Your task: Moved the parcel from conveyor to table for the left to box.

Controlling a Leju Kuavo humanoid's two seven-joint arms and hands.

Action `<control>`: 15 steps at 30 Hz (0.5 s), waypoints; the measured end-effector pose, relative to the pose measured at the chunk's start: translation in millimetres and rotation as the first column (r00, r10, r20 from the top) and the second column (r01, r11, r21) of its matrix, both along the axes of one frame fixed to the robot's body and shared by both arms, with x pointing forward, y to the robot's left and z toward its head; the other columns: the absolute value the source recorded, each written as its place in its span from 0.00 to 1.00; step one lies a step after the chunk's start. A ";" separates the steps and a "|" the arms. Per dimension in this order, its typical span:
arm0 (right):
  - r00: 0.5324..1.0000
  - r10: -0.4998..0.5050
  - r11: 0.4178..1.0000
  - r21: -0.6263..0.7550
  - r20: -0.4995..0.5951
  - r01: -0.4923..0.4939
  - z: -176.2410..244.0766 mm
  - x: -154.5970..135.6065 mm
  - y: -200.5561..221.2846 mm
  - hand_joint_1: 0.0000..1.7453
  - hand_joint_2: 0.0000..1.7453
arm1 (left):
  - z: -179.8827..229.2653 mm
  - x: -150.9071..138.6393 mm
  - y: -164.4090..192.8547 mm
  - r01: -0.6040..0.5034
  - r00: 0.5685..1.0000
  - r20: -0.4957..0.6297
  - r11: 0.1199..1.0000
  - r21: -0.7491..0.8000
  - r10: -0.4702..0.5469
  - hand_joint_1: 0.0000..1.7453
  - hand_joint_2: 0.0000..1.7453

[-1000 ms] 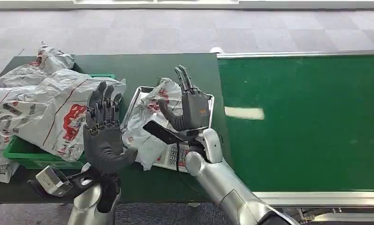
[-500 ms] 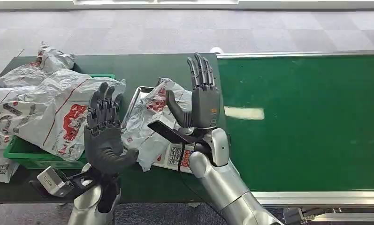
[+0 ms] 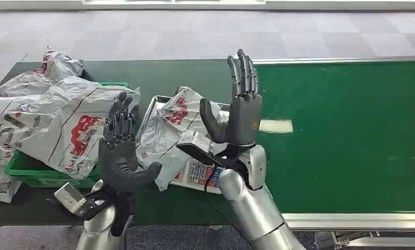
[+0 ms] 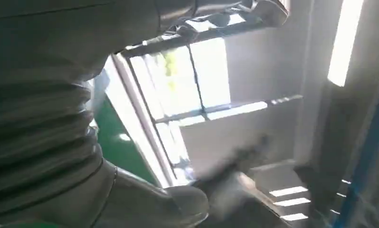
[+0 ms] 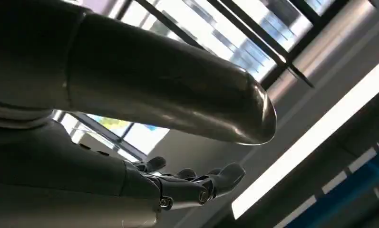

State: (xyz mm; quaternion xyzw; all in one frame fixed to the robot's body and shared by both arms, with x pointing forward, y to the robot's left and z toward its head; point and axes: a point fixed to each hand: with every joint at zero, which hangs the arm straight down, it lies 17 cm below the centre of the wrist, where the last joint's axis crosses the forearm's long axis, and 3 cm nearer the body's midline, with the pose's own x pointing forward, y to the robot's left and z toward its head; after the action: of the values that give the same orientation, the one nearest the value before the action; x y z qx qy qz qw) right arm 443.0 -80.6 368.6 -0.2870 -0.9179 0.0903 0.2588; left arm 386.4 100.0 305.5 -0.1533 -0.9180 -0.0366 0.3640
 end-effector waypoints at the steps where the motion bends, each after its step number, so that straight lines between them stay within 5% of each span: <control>1: 0.997 -0.006 0.998 0.063 0.071 0.001 16.8 -13.0 -20.2 0.00 0.00 | -9.7 11.9 -2.1 -0.075 0.997 -0.026 0.992 0.097 0.078 0.00 1.00; 2: 0.988 -0.030 0.989 0.149 0.149 0.008 34.3 -33.5 -48.9 0.00 1.00 | -23.9 31.7 -3.9 -0.162 0.983 -0.045 0.957 0.240 0.178 0.00 1.00; 5: 0.905 -0.140 0.949 0.317 0.403 0.006 97.7 -113.6 -118.3 0.00 1.00 | -84.1 100.9 5.5 -0.331 0.899 0.001 0.679 0.655 0.437 0.00 1.00; 7: 0.863 -0.171 0.937 0.349 0.475 -0.007 115.3 -144.3 -135.9 0.00 1.00 | -112.0 127.3 7.6 -0.322 0.884 0.040 0.545 0.774 0.466 0.00 1.00; 15: 0.789 -0.222 0.917 0.397 0.573 -0.031 138.0 -192.2 -161.6 0.00 1.00 | -171.4 161.2 13.4 -0.200 0.877 0.010 0.345 0.917 0.481 0.00 1.00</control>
State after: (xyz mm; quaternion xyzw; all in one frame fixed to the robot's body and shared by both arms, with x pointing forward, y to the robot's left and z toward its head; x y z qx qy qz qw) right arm 250.8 -242.2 506.6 -0.2908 -0.9351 -0.2026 0.0062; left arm 547.6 113.4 134.0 0.2579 -0.7078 -0.4213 0.5050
